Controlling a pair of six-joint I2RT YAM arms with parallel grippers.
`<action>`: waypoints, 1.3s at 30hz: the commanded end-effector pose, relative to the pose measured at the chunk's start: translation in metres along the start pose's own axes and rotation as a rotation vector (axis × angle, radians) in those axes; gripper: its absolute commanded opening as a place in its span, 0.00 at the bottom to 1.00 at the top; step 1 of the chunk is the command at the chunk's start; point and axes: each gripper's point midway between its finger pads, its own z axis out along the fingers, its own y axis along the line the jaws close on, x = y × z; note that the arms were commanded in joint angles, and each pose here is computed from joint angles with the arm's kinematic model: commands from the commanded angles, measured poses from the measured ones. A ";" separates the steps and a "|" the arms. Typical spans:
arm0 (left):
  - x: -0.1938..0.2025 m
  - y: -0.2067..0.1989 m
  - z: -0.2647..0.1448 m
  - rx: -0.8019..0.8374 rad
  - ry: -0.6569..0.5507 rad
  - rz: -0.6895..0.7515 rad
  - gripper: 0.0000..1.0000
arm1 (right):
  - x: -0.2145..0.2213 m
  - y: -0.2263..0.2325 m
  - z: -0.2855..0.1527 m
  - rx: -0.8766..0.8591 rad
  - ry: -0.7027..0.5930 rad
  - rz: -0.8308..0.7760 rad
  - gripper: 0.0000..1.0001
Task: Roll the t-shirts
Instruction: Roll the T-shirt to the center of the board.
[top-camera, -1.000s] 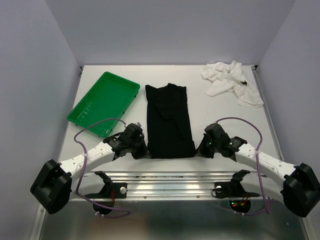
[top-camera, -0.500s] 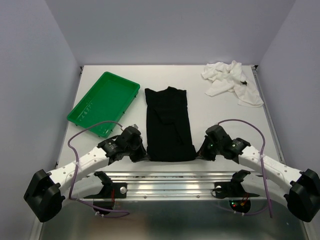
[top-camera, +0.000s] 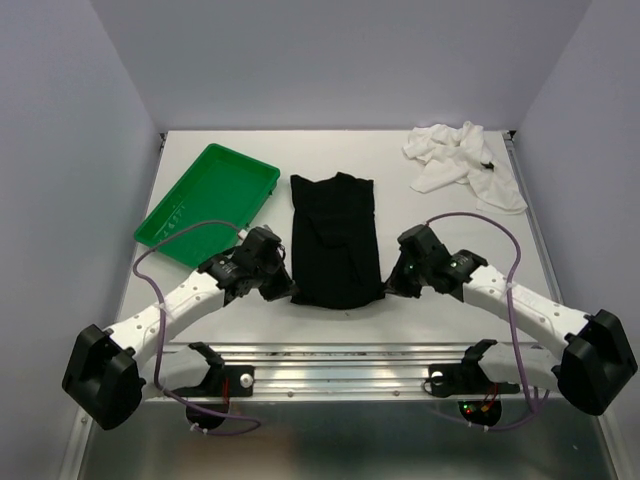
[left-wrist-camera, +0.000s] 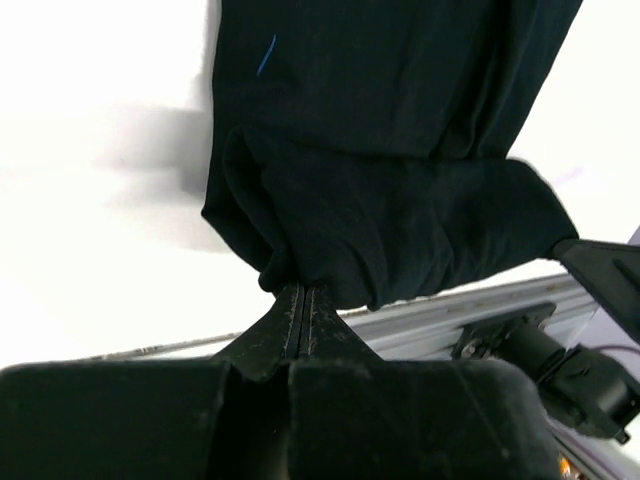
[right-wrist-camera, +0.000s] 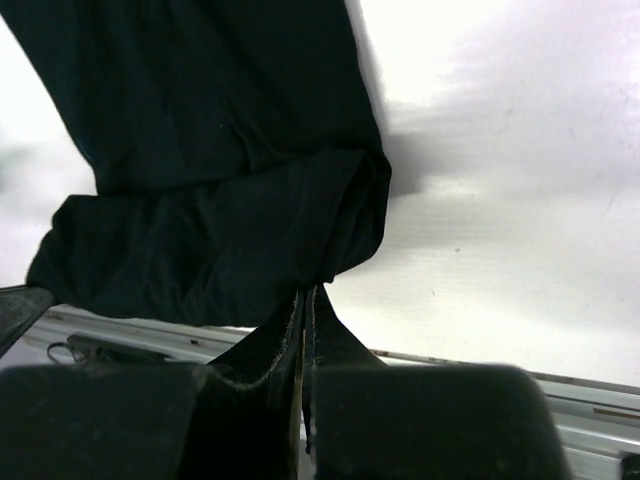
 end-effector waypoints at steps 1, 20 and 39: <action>-0.026 -0.012 -0.007 0.023 -0.047 0.042 0.00 | -0.025 0.020 0.000 0.006 -0.078 -0.041 0.01; -0.093 -0.032 0.025 0.017 -0.075 0.132 0.00 | -0.070 0.037 0.033 0.082 -0.095 -0.092 0.01; 0.032 0.015 0.017 0.051 0.113 0.089 0.00 | 0.035 -0.021 0.012 0.012 0.128 -0.045 0.01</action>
